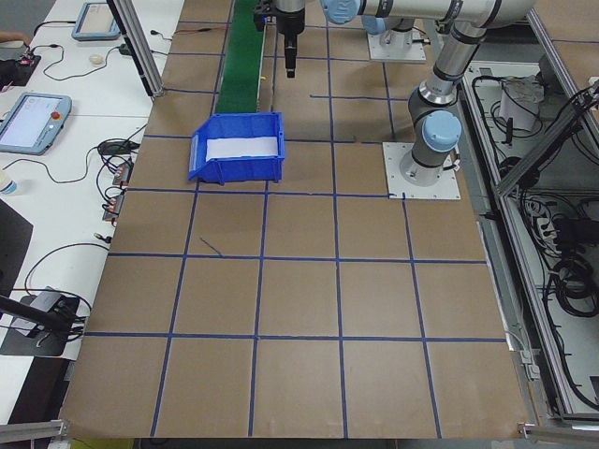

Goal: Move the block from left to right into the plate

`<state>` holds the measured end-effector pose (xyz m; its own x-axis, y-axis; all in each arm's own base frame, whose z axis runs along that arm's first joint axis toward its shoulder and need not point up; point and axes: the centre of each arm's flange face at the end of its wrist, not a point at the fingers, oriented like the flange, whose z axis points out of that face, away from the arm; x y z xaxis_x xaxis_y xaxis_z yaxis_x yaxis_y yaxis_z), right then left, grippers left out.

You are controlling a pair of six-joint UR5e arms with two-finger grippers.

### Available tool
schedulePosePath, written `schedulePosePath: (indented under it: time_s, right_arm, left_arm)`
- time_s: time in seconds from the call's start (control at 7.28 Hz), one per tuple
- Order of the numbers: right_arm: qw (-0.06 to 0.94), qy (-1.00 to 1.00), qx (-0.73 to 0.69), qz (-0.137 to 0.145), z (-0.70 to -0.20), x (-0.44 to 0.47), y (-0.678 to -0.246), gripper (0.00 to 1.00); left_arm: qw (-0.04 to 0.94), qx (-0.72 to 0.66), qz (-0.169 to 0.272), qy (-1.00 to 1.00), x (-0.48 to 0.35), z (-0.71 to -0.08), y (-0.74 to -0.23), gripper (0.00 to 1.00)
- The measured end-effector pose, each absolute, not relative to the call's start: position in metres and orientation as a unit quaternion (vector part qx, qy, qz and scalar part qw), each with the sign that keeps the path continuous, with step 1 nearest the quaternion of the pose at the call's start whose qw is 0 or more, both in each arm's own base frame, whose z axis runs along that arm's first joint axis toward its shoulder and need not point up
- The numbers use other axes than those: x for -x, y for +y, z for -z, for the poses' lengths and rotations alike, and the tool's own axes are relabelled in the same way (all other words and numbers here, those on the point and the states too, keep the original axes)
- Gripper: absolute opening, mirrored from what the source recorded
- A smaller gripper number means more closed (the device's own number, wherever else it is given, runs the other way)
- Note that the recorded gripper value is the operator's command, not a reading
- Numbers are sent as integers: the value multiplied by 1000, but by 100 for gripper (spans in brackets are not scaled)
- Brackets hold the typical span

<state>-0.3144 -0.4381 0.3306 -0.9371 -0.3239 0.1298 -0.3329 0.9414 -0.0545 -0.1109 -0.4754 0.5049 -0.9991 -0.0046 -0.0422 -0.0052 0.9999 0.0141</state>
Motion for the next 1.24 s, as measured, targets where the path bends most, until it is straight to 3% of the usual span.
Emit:
schedulePosePath:
  time_s: [0.27,0.55,0.96,1.24]
  right_arm:
    - [62,-984,-157,-58,-354,218,-487,96]
    - [44,-991,-107,-64,-384,115,-509,97]
    - [20,-994,-97,-40,-464,-37,-506,97]
    - [9,-992,-124,-33,-475,-107,-495,97]
  left_arm:
    - [21,2,-7,1000,111,-505,-475,100]
    - [21,3,-7,1000,111,-505,-475,100]
    - [22,3,-7,1000,111,-507,-475,100]
    - [22,3,-7,1000,111,-506,-475,100]
